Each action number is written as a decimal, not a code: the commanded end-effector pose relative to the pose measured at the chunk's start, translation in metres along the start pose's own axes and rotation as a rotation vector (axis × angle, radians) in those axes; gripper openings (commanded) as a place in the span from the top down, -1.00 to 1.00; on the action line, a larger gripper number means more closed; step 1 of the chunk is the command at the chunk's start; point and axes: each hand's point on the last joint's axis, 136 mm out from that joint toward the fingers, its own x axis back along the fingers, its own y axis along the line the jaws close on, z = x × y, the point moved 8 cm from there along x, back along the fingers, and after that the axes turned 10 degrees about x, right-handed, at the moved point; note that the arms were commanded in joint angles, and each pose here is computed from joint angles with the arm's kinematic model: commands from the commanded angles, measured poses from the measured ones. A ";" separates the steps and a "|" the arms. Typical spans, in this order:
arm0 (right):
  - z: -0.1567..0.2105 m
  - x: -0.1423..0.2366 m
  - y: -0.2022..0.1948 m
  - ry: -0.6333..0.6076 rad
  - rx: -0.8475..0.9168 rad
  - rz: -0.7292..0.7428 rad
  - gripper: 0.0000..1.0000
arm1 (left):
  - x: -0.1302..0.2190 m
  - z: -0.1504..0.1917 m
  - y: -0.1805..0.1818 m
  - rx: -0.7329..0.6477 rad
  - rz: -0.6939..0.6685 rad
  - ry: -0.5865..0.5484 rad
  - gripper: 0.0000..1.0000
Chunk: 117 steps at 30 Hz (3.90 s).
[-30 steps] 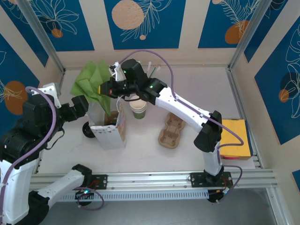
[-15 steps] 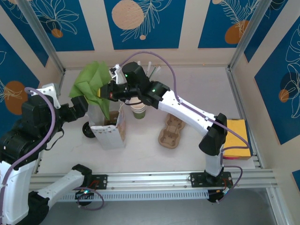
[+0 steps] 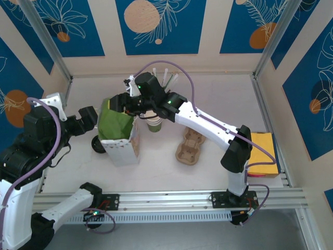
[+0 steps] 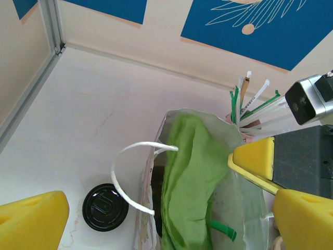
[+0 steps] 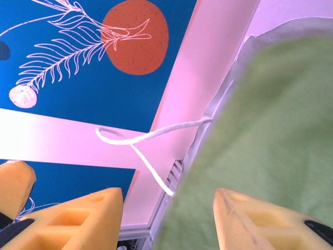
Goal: Pack the takeout coffee
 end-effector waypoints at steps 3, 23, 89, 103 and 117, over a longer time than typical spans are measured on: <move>-0.008 0.015 0.016 -0.031 0.053 -0.005 -0.02 | -0.003 0.002 0.000 0.013 0.002 0.009 -1.00; -0.067 0.130 -0.020 -0.177 0.197 0.384 -0.19 | -0.074 -0.019 -0.022 -0.046 -0.146 0.048 -0.99; 0.085 0.274 -0.370 -0.303 0.302 1.141 -0.98 | -0.309 0.135 0.144 -0.154 -0.256 -0.097 -1.00; 0.082 0.273 -0.373 -0.287 0.287 1.160 -0.98 | -0.269 0.113 0.139 0.096 -0.421 0.131 -0.75; 0.082 0.273 -0.373 -0.289 0.288 1.172 -0.98 | -0.242 0.152 0.116 0.531 -0.198 0.369 0.52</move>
